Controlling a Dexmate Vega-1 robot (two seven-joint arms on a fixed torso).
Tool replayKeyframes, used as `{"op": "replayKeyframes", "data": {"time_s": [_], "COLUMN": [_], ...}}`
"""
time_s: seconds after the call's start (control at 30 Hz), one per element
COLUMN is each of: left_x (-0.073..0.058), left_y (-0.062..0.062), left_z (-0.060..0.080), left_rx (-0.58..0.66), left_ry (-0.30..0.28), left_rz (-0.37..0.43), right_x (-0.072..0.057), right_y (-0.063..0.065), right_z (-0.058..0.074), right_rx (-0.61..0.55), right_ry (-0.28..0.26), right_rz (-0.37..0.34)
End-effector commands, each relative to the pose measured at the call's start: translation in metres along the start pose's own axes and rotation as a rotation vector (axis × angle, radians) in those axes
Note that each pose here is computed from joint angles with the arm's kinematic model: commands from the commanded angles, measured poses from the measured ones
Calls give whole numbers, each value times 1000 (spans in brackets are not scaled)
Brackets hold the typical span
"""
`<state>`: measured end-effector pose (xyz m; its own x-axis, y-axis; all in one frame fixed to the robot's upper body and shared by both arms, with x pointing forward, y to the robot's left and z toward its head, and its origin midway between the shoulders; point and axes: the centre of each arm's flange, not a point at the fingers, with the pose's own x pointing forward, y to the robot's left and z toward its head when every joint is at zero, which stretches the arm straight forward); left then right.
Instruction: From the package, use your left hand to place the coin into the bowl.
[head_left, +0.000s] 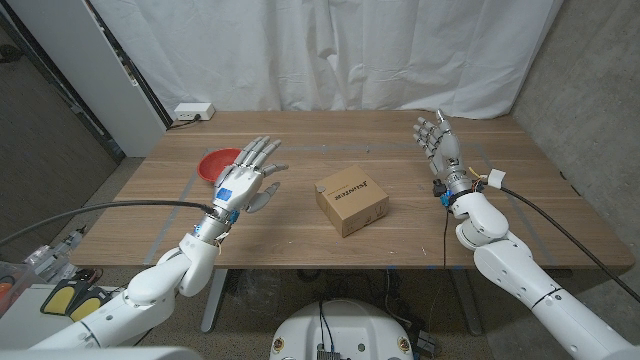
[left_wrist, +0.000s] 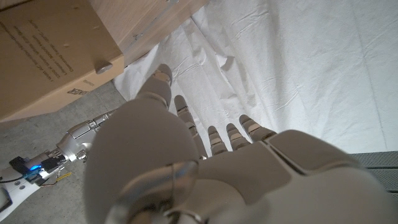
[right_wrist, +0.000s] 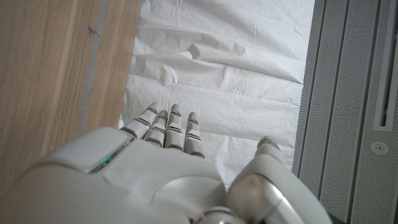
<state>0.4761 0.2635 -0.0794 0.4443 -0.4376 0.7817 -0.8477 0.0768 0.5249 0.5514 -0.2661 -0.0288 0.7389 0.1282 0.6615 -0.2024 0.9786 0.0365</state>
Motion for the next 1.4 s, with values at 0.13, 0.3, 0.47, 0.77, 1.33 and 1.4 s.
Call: {"op": "replayKeyframes", "data": {"time_s": [0.13,0.3,0.47,0.77,1.33,1.4], "left_x": [14,19,21,21,26,28], "left_y": [-6,-5,-8,-19,-43,-44], "left_z": [11,16,25,33,44,45], "left_rx": [-127,-167,-176,-147,-216,-231], "left_ry": [-62,-81,-96,-88,-68,-67], "left_rz": [-72,-73,-70,-66,-60,-53], "right_x": [-3,-3,-1,2,1,0], "right_y": [3,2,0,-5,-10,-10], "right_z": [5,4,3,1,-1,-1], "right_rx": [-19,-18,-22,-33,-52,-55], "right_ry": [15,18,28,57,96,100], "right_rz": [-17,-15,-14,-21,-42,-45]}}
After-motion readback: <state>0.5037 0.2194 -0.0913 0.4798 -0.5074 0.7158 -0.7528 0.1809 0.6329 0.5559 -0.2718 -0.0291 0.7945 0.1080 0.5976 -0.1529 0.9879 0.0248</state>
